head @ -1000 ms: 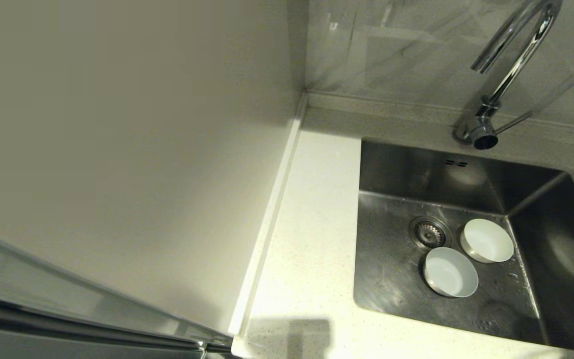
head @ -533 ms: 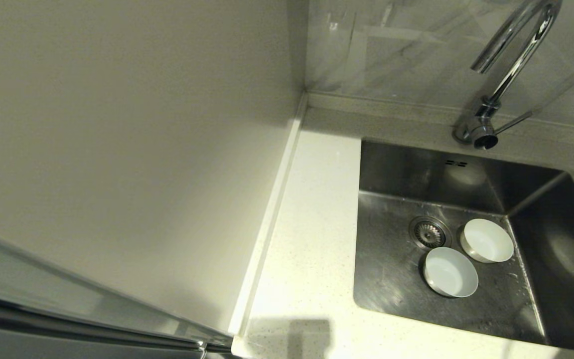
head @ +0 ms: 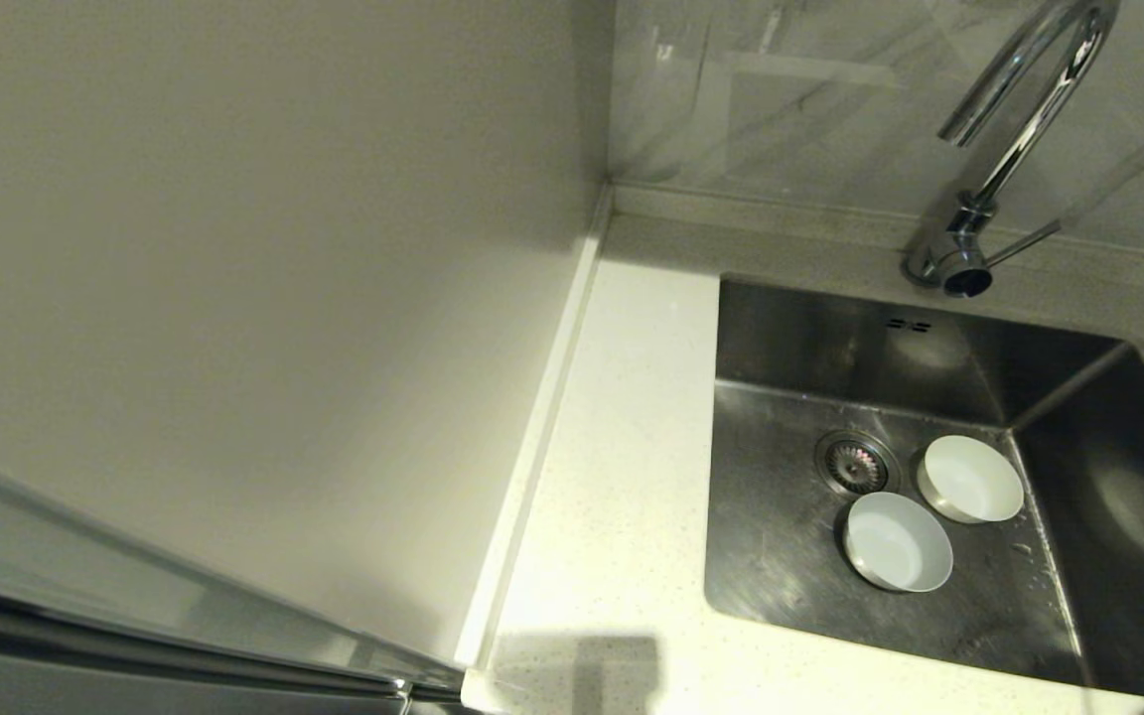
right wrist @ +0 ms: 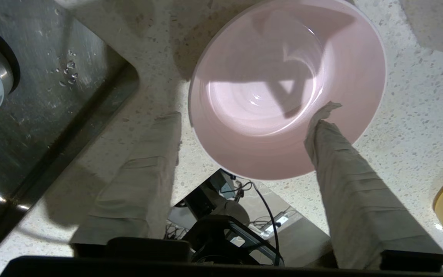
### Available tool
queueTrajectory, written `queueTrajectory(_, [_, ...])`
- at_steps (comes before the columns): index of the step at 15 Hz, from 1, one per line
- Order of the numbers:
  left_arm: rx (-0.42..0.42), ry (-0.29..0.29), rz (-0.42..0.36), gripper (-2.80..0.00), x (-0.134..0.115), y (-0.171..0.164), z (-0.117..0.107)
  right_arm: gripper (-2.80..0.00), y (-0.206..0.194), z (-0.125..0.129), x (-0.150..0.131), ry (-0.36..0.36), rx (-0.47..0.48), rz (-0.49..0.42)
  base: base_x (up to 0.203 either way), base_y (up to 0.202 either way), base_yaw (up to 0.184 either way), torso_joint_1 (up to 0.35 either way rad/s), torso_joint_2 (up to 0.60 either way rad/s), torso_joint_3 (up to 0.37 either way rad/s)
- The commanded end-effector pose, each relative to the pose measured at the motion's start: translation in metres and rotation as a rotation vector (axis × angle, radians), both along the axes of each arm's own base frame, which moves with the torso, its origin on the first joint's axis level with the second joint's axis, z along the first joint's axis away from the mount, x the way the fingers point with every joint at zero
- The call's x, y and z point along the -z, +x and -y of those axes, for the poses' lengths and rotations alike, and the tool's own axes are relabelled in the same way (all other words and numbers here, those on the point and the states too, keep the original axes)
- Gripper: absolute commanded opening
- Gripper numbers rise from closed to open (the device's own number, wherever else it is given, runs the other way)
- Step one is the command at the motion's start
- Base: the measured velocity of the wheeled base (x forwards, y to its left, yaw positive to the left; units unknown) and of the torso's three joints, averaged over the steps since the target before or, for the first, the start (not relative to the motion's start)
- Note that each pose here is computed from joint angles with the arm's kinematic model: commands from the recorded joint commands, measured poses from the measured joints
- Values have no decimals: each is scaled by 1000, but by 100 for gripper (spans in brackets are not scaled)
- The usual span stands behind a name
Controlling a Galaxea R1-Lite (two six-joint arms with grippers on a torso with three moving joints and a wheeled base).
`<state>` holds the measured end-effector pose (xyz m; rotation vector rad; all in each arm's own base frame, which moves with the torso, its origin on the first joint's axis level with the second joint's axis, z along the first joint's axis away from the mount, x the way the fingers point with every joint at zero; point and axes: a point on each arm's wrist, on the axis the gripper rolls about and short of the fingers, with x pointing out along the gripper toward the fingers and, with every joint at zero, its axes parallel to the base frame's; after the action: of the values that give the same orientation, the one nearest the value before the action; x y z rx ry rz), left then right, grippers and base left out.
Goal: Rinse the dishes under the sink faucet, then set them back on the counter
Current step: Put a bowl into the sink
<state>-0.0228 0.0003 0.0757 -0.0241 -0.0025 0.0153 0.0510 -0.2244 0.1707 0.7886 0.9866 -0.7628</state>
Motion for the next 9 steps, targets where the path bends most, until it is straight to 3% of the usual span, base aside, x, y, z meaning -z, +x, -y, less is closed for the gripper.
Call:
queueTrajectory(1, [0, -1, 4, -280, 0, 0, 0, 0, 1, 6, 9, 40, -1, -8, 0, 0, 0, 0, 0, 0])
queueTrajectory(9, [0, -1, 4, -280, 0, 0, 0, 0, 4, 21, 29, 72, -64, -31, 0, 0, 0, 0, 0, 0])
